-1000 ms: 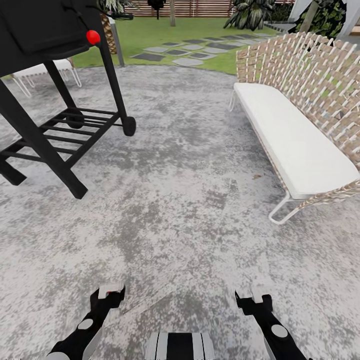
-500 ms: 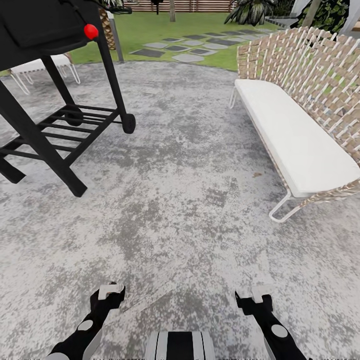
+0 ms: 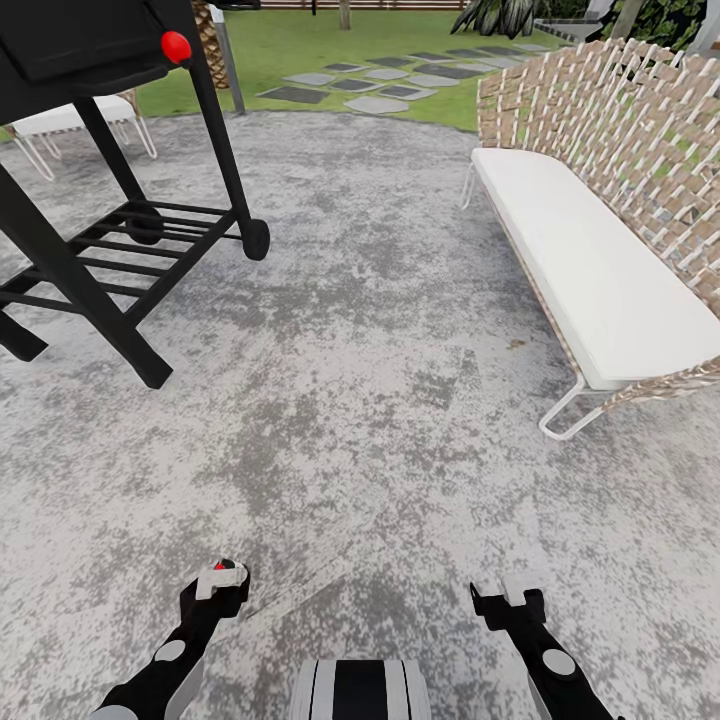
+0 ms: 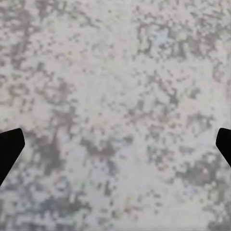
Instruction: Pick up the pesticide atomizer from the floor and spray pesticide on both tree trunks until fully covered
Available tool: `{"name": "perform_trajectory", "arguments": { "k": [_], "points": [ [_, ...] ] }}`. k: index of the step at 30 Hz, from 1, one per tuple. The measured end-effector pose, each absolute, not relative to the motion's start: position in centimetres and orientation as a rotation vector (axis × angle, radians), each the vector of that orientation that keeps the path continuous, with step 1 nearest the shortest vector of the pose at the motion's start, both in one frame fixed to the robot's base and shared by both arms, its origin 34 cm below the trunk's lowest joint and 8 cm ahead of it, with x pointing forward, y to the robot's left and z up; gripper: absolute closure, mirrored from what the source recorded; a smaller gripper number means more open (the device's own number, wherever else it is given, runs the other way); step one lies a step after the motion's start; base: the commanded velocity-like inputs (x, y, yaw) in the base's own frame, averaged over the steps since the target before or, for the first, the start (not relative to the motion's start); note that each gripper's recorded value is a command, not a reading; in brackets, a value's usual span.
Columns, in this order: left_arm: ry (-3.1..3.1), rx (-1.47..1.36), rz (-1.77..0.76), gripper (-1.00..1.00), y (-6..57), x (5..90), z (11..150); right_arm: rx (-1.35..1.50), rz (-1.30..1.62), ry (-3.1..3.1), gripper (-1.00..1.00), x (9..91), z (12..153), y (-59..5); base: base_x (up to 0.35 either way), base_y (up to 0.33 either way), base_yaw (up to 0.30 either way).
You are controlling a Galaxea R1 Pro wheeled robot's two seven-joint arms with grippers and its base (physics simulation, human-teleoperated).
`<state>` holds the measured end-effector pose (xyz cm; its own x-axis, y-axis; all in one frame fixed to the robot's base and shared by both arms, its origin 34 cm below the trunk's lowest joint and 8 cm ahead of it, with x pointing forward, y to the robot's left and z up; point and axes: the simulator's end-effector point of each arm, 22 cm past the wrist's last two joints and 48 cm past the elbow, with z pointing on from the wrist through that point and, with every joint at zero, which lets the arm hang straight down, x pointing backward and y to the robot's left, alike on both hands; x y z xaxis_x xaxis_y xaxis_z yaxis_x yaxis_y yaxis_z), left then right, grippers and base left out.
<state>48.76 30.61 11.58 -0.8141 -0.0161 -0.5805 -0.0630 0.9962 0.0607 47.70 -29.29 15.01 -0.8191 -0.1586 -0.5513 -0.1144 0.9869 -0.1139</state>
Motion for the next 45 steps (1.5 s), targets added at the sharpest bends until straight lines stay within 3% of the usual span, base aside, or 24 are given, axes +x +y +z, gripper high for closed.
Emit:
{"name": "perform_trajectory", "arguments": {
  "k": [45],
  "points": [
    [2.509, -0.069, 0.105, -1.00, 30.83, 49.14, 11.98, -0.191, -0.101, 2.535, -1.00, 47.84, 15.25, -29.28, 0.005, 0.000, 0.000]
  ]
}}
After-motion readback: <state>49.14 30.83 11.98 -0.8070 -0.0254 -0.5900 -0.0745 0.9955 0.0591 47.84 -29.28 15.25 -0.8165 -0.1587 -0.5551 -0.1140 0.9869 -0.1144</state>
